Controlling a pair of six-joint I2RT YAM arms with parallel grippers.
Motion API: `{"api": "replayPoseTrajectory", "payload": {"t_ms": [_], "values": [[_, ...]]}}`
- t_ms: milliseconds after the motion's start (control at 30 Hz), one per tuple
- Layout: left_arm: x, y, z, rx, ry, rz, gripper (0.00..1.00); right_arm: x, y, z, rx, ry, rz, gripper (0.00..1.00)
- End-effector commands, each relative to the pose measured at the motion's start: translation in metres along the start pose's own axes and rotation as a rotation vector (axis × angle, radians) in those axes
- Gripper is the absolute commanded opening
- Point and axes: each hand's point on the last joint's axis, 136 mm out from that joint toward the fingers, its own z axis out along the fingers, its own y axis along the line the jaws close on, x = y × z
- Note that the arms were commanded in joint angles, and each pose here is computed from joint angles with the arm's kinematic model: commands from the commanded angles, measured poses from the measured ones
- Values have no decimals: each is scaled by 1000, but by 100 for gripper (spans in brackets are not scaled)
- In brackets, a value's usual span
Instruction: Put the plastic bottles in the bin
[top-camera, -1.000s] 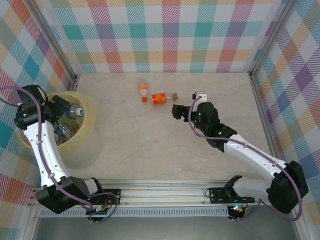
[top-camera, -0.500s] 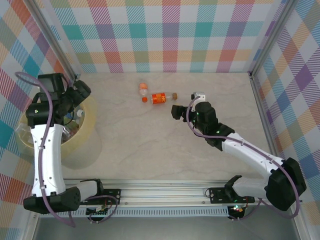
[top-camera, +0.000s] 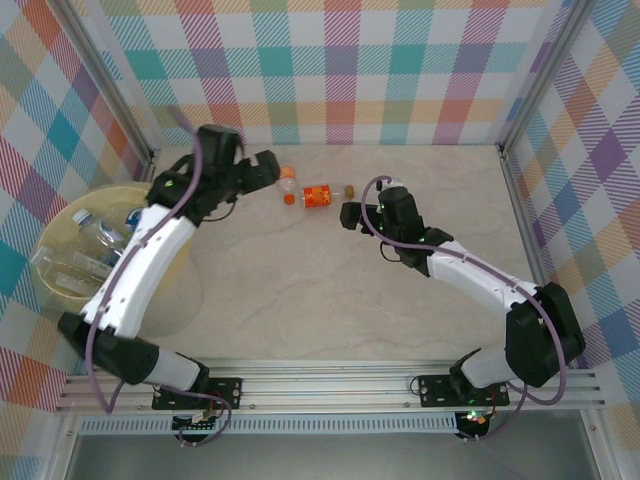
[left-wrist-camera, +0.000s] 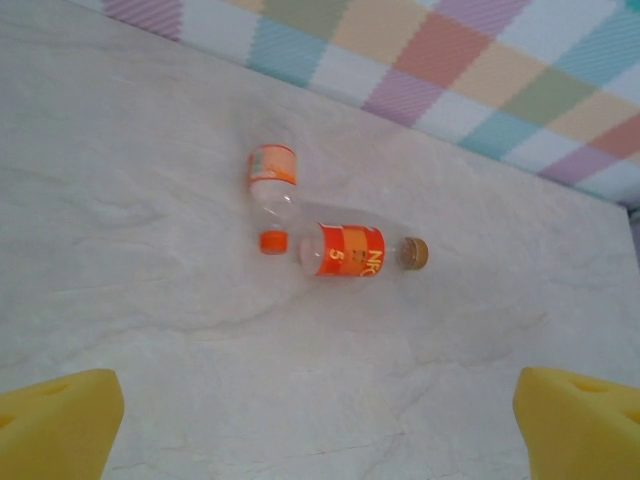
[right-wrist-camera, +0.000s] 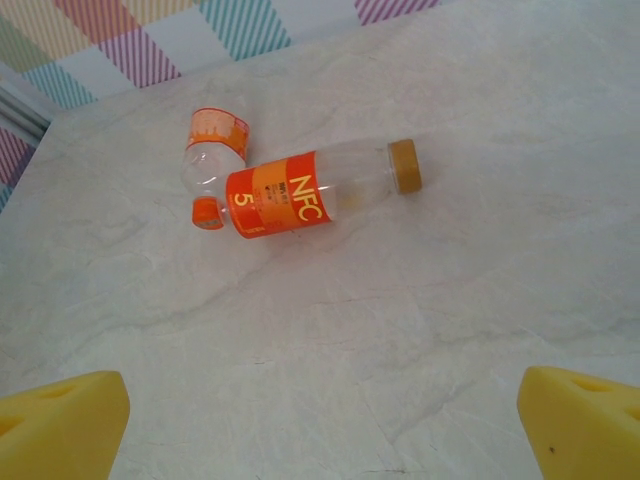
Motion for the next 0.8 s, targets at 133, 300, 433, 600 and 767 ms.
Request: {"api": "replayPoseTrajectory", "payload": {"t_ms": [133,300,433,600,767], "values": [[-3,-5,84,-177,-26,39,100,-15,-4,-16,20,-42,28,100],[-3,9,152,-303,-30,54,100,-15,-15,-35,51,-72,18,100],[6,23,206,-320,55,40,100,-13,-24,-50,74,-92,26,100],[12,29,256,-279,114,21,100,-9,-37,-69,106,-122,45,100],[15,42,290,-271,147,-19,97,-8,-44,-79,117,-148,65,100]]}}
